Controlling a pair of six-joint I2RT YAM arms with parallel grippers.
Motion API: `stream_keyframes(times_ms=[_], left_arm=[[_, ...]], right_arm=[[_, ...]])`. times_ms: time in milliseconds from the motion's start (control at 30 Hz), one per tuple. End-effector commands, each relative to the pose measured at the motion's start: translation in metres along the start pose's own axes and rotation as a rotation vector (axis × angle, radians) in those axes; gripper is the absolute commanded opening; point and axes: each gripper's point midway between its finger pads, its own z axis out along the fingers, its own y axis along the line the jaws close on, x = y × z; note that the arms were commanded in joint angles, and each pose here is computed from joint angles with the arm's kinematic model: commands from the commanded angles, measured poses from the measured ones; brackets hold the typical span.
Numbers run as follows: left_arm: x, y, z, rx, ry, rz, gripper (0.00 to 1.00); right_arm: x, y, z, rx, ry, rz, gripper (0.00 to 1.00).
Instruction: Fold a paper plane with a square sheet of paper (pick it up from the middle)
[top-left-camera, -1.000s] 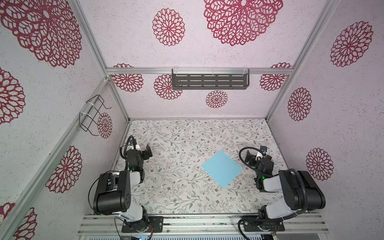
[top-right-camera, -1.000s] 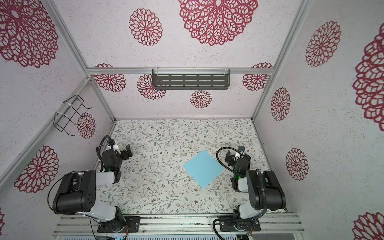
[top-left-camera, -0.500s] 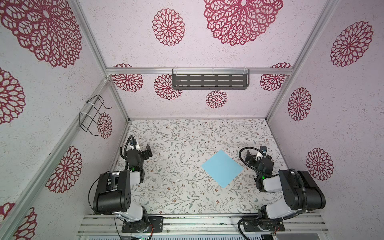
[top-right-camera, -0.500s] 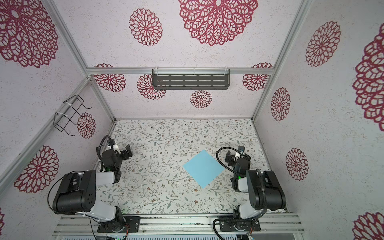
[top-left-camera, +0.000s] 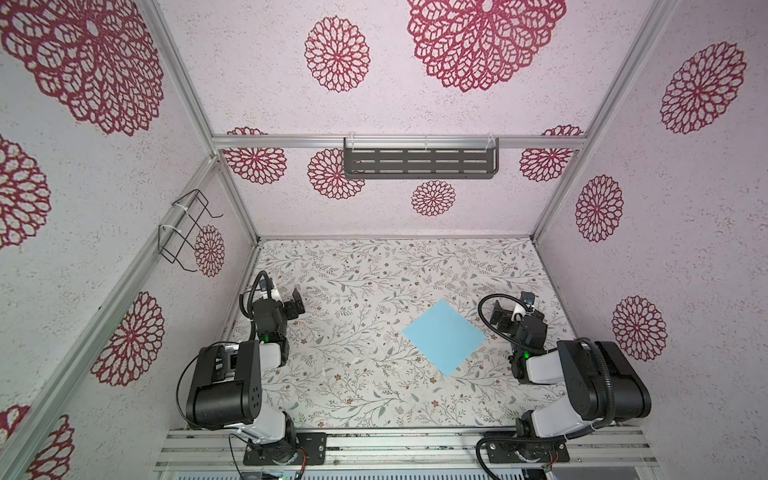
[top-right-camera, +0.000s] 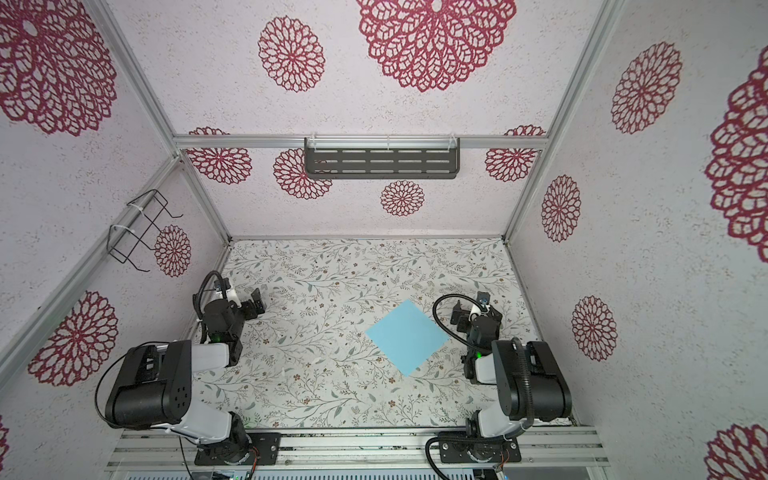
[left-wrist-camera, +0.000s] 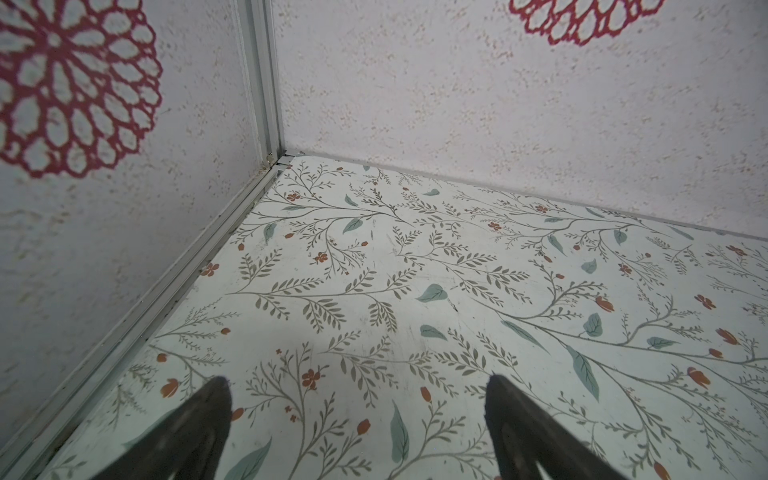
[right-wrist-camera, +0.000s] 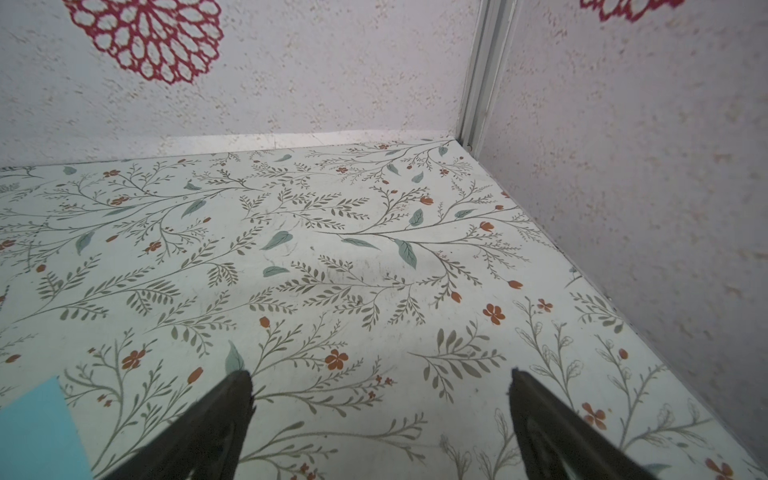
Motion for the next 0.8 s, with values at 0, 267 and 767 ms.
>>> stream_keyframes(times_ms=[0,267,767], left_arm=[[-0.006,0.0,0.0,-0.002,-0.022,0.016,0.97],[-0.016,0.01,-0.009,-0.068,-0.061,-0.006,0.97],[-0.091,-0.02,-0.061,-0.107,0.032,-0.383,0.97]], right_arm=[[-0.015,0.0,0.002,0.004,-0.051,0.01,0.99],[-0.023,-0.004,0.002,0.034,-0.037,0.015,0.99],[-0.054,0.079,-0.022,-0.245,0.333,0.394,0.97]])
